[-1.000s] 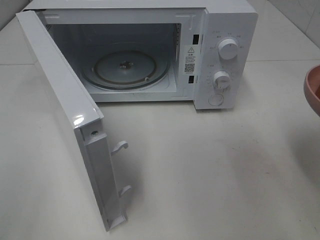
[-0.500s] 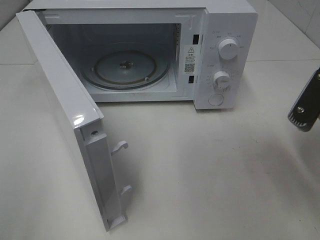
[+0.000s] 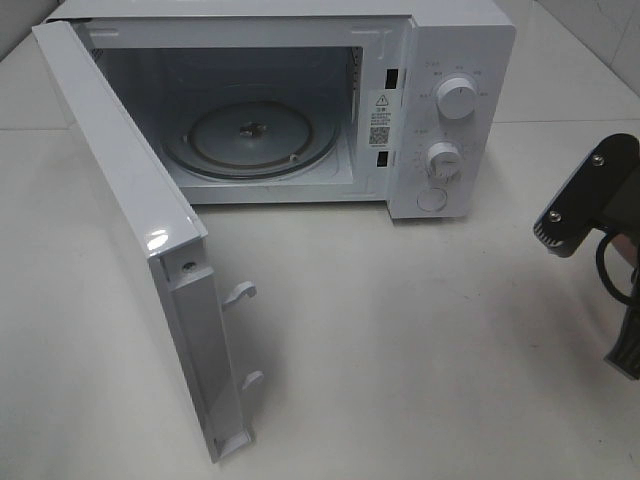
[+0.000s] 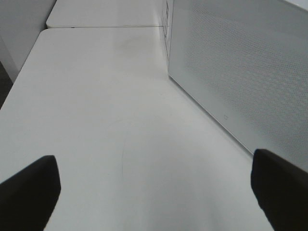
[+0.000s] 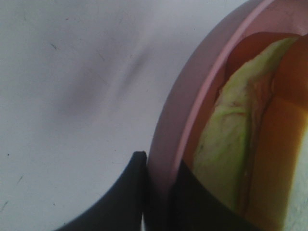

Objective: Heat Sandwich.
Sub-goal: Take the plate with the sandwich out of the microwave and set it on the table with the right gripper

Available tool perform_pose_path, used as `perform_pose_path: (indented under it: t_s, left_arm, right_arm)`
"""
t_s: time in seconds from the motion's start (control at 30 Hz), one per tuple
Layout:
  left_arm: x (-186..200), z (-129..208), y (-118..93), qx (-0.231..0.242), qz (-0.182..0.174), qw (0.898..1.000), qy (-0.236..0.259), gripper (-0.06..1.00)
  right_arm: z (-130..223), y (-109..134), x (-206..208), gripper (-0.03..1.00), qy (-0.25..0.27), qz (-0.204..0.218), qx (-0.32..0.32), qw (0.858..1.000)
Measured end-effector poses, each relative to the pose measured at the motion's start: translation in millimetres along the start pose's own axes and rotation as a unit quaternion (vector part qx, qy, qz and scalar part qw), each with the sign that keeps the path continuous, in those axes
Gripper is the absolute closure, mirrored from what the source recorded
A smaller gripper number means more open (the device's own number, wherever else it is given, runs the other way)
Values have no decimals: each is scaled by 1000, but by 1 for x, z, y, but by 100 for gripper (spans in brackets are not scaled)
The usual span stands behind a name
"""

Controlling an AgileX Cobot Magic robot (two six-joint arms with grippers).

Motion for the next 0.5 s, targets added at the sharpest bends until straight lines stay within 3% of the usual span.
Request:
perform_pose_path:
  t_s: [0.23, 0.5]
  left_arm:
    - [0, 0, 0, 0, 0, 1000, 0, -5]
    - [0, 0, 0, 0, 0, 1000, 0, -5]
  right_arm:
    - [-8, 8, -12, 86, 7, -7, -13, 1000]
    - [-3, -4, -37, 86, 39, -8, -84, 996]
Point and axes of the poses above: a point on each arm's last joint axis where the gripper is mounted, x pointing back along that axis away from the gripper, y along the wrist's bending axis when the last joint is at zero, z = x × y, the point moved 5 cm from there along -x, pointing out along that axis toward the gripper, and after that the axes turned 2 degrees about x, right-handed, at the moved point
